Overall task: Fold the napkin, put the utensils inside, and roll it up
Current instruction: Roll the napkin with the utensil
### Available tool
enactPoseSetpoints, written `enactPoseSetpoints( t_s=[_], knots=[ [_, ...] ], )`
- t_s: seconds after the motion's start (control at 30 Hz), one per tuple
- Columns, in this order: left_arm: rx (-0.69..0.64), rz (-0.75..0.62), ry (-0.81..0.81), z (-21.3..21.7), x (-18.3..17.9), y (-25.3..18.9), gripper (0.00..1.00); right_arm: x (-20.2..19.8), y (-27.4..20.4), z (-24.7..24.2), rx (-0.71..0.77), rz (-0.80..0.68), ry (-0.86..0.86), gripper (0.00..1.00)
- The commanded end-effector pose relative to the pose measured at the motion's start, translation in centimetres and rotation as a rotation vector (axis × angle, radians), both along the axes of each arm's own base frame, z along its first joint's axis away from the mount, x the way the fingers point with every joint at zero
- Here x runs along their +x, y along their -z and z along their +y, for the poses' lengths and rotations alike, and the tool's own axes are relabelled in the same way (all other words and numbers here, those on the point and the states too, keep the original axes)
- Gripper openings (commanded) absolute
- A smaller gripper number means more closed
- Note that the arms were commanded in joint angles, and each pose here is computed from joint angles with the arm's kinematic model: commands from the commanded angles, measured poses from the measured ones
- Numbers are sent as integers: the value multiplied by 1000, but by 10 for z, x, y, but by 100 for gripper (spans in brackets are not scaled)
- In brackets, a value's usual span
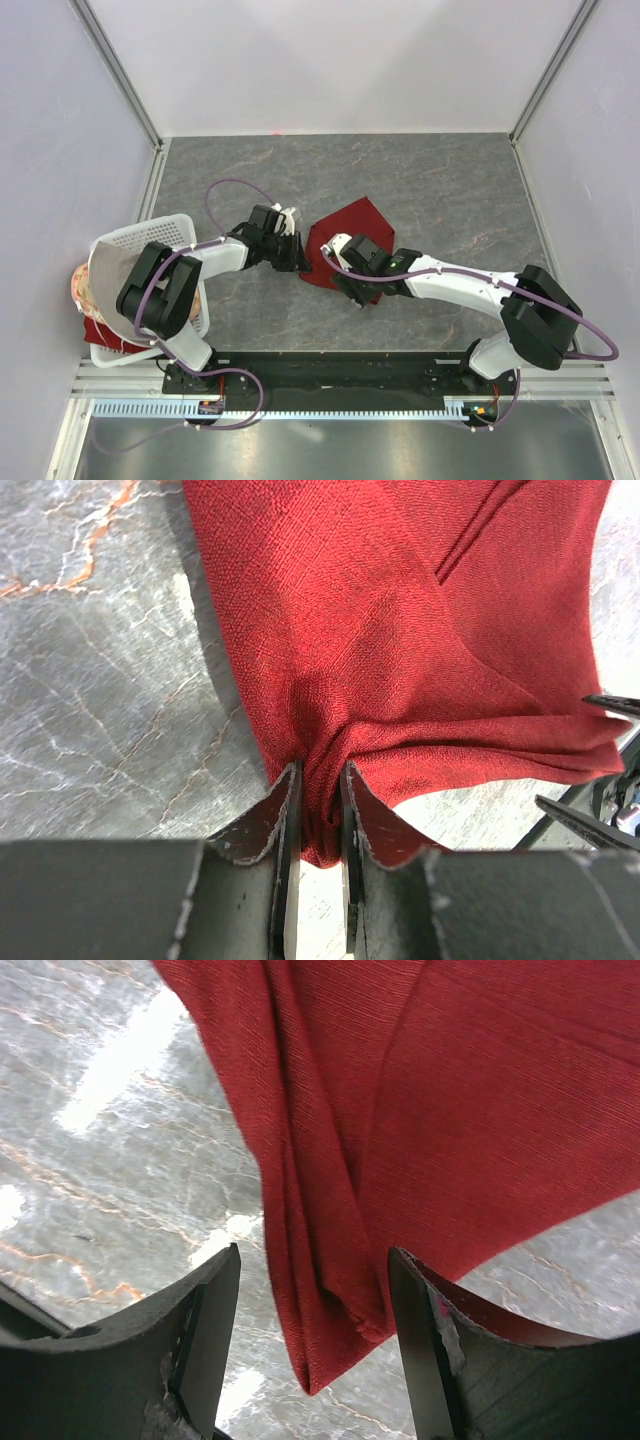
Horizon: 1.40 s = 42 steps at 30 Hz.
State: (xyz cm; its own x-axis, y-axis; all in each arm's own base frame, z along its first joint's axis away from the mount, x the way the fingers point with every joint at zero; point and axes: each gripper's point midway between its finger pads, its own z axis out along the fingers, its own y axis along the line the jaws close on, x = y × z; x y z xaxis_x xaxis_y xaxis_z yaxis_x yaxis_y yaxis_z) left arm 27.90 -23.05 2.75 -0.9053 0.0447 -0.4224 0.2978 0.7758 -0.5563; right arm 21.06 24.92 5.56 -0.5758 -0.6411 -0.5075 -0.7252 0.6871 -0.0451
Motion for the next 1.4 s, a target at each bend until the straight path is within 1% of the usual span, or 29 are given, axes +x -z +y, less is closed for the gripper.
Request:
enactPoseSetpoints(
  t_s=[0.0,0.17,0.27,0.33,0.37,0.4,0.47,0.5,0.6,0.73,0.77,0.83,0.87,0.93,1.0,1.03,1.17,1.23,1.3,1.33,1.37],
  knots=[
    [112,35,-10,20,-6,18,2,9,-11,-2,-32,-82,25,69],
    [109,35,-5,19,-6,17,2,12,-18,-1,-36,-106,11,71],
    [109,32,-4,19,-6,16,2,10,-8,-2,-67,-74,6,70],
    [112,29,-6,19,-5,16,2,2,-1,-2,-77,-25,-10,66],
    [113,35,-5,20,-6,16,2,-2,3,0,-81,2,-14,64],
    [111,33,-4,19,-5,15,2,-5,5,1,-77,24,-22,57],
    [115,39,-7,19,-4,15,2,-13,11,4,-70,77,-31,47],
    [123,41,-9,20,-4,14,2,-16,12,6,-63,98,-33,40],
    [149,47,-15,23,-2,14,2,-28,17,12,-17,208,-60,31],
    [188,55,-23,29,-1,14,2,-38,17,19,79,338,-87,26],
    [196,56,-26,29,1,14,2,-40,17,20,125,392,-89,24],
    [213,61,-24,32,1,15,2,-35,15,17,184,441,-75,22],
    [215,63,-23,31,1,14,2,-42,14,20,236,504,-93,20],
    [220,73,-18,32,0,17,2,-38,16,17,295,557,-87,20],
    [226,80,-16,33,-1,19,2,-44,14,20,367,635,-105,19],
    [230,84,-15,33,-2,20,2,-39,20,18,391,662,-83,19],
    [257,100,-16,37,-3,26,2,-35,35,11,427,740,-14,18],
    [263,111,-13,38,-4,28,2,-27,41,5,407,723,29,19],
    [269,116,-9,39,-5,30,2,-23,39,4,402,701,45,23],
    [270,120,-10,39,-5,30,2,-18,31,4,409,668,48,26],
    [269,120,-10,38,-5,29,2,-15,24,6,417,646,45,34]
  ],
)
